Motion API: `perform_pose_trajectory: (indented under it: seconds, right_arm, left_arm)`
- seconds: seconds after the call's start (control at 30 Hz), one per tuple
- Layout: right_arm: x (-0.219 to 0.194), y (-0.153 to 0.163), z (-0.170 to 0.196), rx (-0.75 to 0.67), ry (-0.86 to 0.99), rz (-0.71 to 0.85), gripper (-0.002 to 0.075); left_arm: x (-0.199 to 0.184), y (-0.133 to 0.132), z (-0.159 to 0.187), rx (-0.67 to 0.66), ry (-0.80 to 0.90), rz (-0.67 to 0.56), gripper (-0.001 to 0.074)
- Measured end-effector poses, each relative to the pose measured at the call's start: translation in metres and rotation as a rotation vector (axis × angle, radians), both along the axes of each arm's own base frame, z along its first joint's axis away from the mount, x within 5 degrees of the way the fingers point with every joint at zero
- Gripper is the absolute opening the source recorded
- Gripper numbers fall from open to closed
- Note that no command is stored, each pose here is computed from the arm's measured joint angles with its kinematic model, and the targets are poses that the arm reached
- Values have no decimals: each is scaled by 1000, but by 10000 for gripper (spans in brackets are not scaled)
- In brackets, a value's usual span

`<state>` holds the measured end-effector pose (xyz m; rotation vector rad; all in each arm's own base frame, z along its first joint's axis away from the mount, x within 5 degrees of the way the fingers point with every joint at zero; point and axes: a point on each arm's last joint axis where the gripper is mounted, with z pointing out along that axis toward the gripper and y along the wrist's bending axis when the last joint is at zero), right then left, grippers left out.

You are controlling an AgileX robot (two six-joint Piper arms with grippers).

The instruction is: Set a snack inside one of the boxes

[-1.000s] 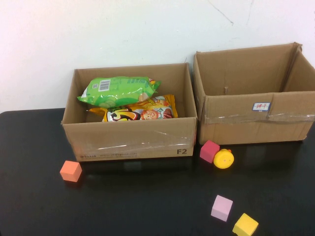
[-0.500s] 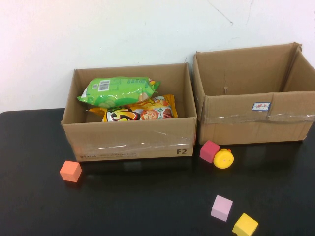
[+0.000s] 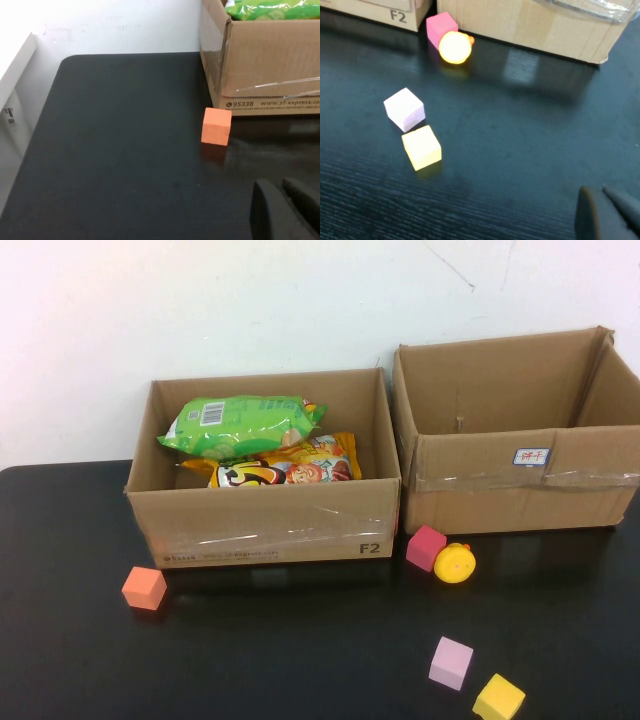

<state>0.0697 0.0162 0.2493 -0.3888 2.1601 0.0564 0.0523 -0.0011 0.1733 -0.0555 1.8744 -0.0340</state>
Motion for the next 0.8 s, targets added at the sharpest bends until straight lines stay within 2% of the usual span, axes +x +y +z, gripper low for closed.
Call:
perform_pose_trajectory:
  seconds: [0.8]
  right_arm:
    - [0, 0, 0, 1, 0, 0, -1]
  left_arm:
    - [0, -1, 0, 5, 0, -14, 7]
